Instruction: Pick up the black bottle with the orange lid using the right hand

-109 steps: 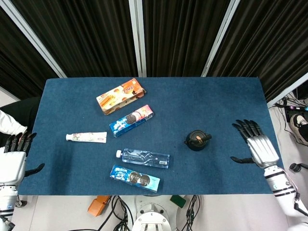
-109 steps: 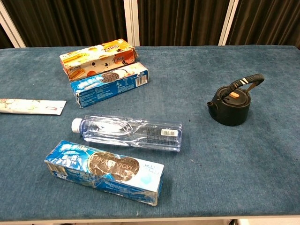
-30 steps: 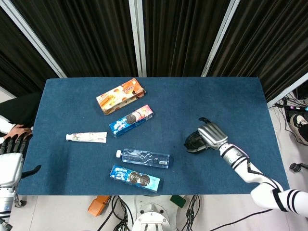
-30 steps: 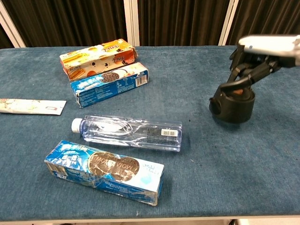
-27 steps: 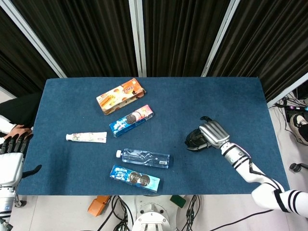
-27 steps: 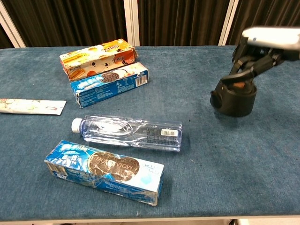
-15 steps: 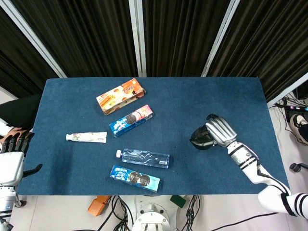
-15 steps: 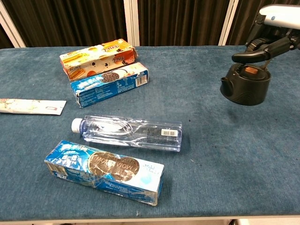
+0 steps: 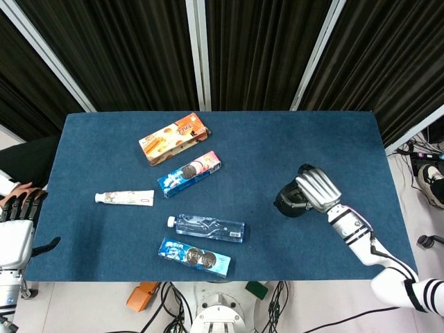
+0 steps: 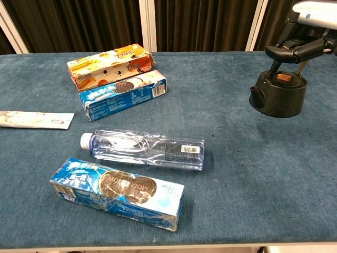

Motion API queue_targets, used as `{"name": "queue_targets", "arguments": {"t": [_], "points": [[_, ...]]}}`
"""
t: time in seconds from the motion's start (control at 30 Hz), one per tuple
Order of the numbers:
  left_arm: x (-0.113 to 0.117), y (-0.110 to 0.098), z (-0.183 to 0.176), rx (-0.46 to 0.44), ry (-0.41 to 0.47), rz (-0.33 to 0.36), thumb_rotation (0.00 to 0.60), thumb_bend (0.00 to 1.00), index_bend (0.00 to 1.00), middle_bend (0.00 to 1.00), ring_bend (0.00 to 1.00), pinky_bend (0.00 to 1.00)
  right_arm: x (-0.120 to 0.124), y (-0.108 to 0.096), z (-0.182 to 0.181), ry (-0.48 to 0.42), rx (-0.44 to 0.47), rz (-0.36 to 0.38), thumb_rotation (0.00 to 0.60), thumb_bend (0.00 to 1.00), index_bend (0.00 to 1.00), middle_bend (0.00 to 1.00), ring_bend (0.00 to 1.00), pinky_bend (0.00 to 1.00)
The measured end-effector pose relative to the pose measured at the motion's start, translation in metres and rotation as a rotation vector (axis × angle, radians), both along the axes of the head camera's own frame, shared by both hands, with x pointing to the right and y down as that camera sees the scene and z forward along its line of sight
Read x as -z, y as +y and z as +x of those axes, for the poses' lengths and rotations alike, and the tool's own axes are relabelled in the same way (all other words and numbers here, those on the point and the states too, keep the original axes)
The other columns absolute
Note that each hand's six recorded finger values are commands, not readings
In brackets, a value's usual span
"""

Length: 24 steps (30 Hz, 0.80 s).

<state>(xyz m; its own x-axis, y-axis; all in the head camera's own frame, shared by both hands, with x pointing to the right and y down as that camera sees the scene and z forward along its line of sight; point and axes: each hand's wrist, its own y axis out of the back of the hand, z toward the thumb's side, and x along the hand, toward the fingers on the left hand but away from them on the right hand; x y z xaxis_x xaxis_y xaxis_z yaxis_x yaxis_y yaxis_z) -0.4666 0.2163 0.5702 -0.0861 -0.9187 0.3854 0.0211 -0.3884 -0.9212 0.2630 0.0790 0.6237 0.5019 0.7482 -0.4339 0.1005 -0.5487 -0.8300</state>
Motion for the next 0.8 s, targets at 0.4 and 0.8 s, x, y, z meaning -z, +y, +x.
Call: {"name": "queue_targets", "arguments": {"t": [0.4,0.8], "points": [[-0.003,0.002,-0.003,0.006,0.007,0.002,0.6,0.14,0.09,0.04,0.0,0.0,-0.005,0.001,-0.03,0.056,0.094,0.055,0.381,0.61,1.0,1.0,1.0,0.41],[-0.009,0.003,-0.005,0.011,0.019,-0.001,0.6,0.14,0.09,0.04,0.0,0.0,-0.016,-0.002,-0.063,0.161,0.211,0.153,0.441,0.61,1.0,1.0,1.0,0.43]]}}
